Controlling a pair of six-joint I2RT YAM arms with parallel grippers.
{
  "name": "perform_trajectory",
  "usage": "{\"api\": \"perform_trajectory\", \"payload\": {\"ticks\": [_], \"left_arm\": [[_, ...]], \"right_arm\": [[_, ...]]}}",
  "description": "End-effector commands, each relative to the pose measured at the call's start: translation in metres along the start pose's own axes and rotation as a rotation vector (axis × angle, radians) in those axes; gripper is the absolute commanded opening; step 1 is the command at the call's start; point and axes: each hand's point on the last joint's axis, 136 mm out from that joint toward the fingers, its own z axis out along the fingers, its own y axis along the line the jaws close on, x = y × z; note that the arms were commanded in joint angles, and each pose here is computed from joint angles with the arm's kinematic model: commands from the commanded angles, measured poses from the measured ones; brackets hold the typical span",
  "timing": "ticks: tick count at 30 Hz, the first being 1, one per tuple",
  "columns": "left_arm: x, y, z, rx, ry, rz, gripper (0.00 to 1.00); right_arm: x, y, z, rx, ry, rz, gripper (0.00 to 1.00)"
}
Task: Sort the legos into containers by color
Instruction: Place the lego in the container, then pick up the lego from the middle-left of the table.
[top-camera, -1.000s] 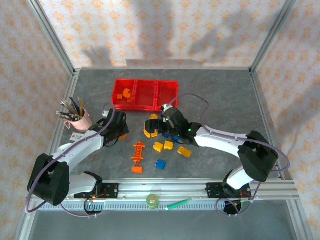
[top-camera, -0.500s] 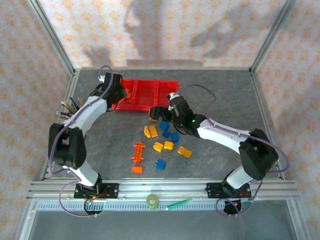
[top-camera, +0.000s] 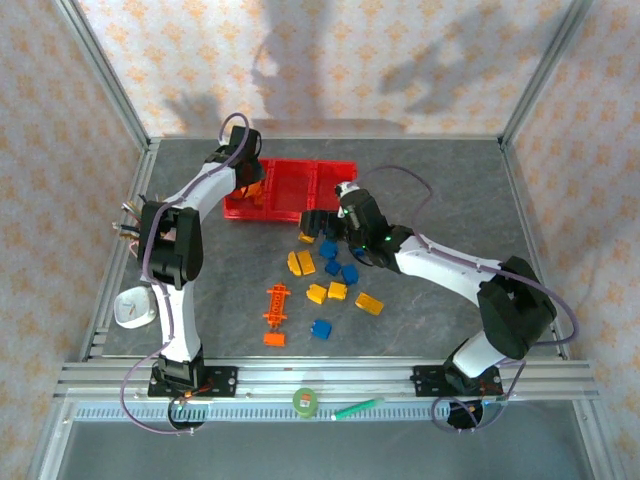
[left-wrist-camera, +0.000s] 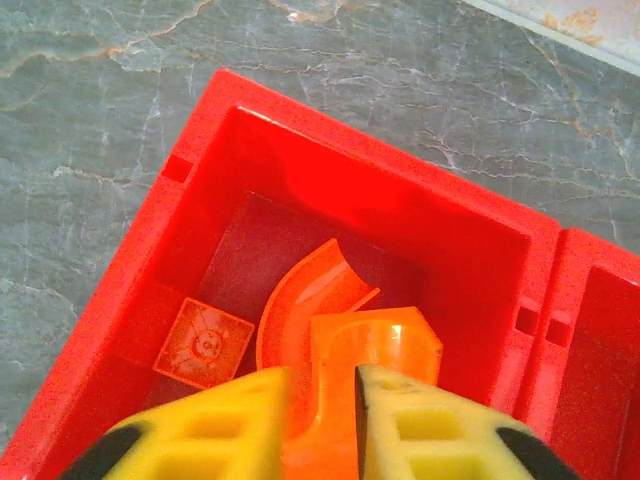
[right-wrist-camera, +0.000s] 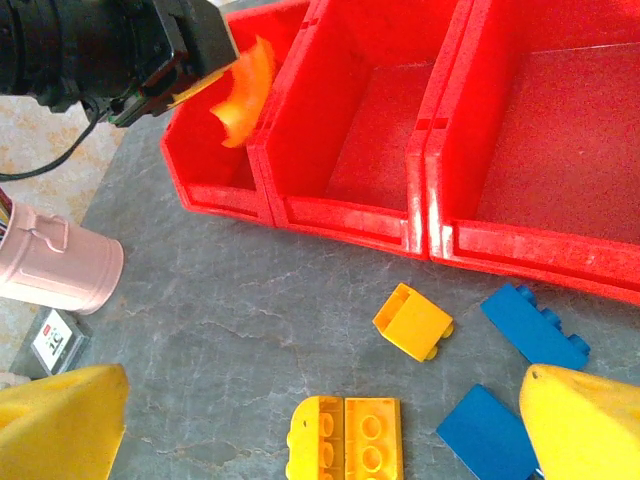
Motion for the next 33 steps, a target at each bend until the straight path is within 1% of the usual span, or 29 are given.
{"api": "perform_trajectory", "payload": {"ticks": [1, 6, 8, 11, 18, 21, 23, 25, 29, 33], "left_arm": [[-0.024, 0.003, -0.023, -0.019, -0.045, 0.026, 0.31], [-0.031, 0.001, -0.058, 0.024, -0.069, 0.023, 0.34], [-0.025, -0.001, -0.077, 0.066, -0.080, 0.027, 0.37], [-0.005, 0.002, -0.099, 0.097, -0.084, 0.034, 0.41], [0.070, 0.008, -0.137, 0.181, -0.058, 0.059, 0.48], [0.104, 0.008, -0.152, 0.221, -0.040, 0.084, 0.52], [0.124, 0.013, -0.158, 0.229, -0.024, 0.073, 0.54], [0.148, 0.014, -0.161, 0.260, 0.006, 0.082, 0.56], [0.196, 0.022, -0.162, 0.269, 0.076, 0.098, 0.62], [0.234, 0.027, -0.160, 0.261, 0.140, 0.130, 0.68]], "right_arm": [[-0.013, 0.008, -0.007, -0.013, -0.016, -0.022, 1.00], [-0.014, 0.010, -0.019, -0.021, -0.015, -0.019, 1.00], [-0.009, 0.007, -0.022, -0.019, -0.006, -0.012, 1.00], [0.004, -0.002, -0.025, 0.000, 0.014, 0.005, 1.00], [0.041, -0.020, -0.027, 0.016, 0.080, 0.024, 1.00], [0.057, -0.022, -0.025, 0.022, 0.108, 0.003, 1.00], [0.069, -0.021, -0.022, 0.018, 0.129, -0.012, 1.00], [0.083, -0.017, -0.021, 0.001, 0.149, -0.035, 1.00], [0.109, -0.008, -0.017, -0.023, 0.185, -0.073, 1.00], [0.123, -0.003, -0.016, -0.058, 0.189, -0.047, 1.00]]}}
